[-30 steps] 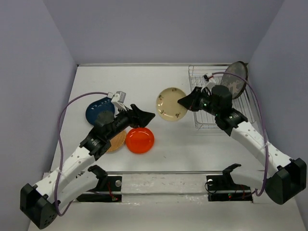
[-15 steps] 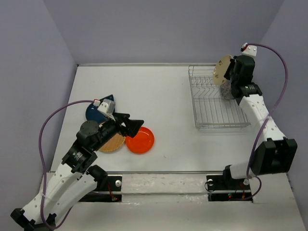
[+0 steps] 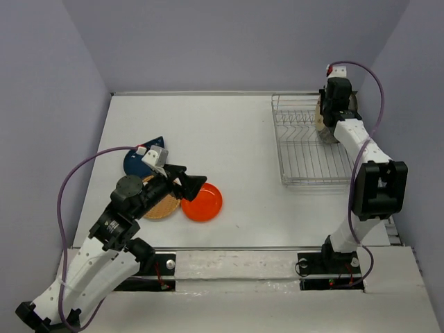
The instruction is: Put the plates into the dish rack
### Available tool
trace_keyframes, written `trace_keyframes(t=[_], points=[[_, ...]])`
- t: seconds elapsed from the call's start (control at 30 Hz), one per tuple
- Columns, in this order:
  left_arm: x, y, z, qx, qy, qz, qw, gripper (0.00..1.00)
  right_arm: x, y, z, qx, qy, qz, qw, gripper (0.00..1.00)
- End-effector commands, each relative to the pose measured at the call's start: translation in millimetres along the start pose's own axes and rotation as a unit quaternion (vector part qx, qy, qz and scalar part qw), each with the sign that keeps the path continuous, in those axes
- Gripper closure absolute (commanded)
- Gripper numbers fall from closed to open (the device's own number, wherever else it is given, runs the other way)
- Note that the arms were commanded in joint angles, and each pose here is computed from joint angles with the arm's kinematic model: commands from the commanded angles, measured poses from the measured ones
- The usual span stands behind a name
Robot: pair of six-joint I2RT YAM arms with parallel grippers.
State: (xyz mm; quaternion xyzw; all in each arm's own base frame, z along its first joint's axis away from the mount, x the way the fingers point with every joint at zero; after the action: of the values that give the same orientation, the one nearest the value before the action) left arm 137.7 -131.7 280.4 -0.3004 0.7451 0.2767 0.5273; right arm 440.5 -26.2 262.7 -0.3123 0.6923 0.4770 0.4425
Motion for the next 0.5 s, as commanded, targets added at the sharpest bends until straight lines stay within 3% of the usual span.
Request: trace_keyframes(t=[0.0, 0.33, 0.47], points=[[-0.4, -1.9, 0.4, 0.004, -0.012, -0.005, 1.000, 0.01, -25.5, -5.3, -4.6, 0.009, 0.014, -0.048, 0.999, 0.93], [2.1, -4.8, 2.4, -0.001, -0.011, 0.003, 1.000, 0.01, 20.0, -28.0, 3.5, -0.006, 0.030, 0.006, 1.000, 0.91], [2.2, -6.2, 3.5, -0.005, -0.009, 0.006, 1.000, 0.01, 26.1, -29.8, 6.5, -0.014, 0.022, 0.016, 1.000, 0.70]])
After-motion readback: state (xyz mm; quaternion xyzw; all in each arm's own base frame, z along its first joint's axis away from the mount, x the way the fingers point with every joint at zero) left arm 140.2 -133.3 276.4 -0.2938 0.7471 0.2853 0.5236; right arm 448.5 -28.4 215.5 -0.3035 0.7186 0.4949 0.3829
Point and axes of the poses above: each gripper's point midway between its finger pads, its own y axis back along the fingers, its own z axis along the line the jaws close on, x = y × z, the point moved 8 cm from there along y, back along the fingers, and after that the axes turned 6 degrees about -y, right-handed, at the moved point
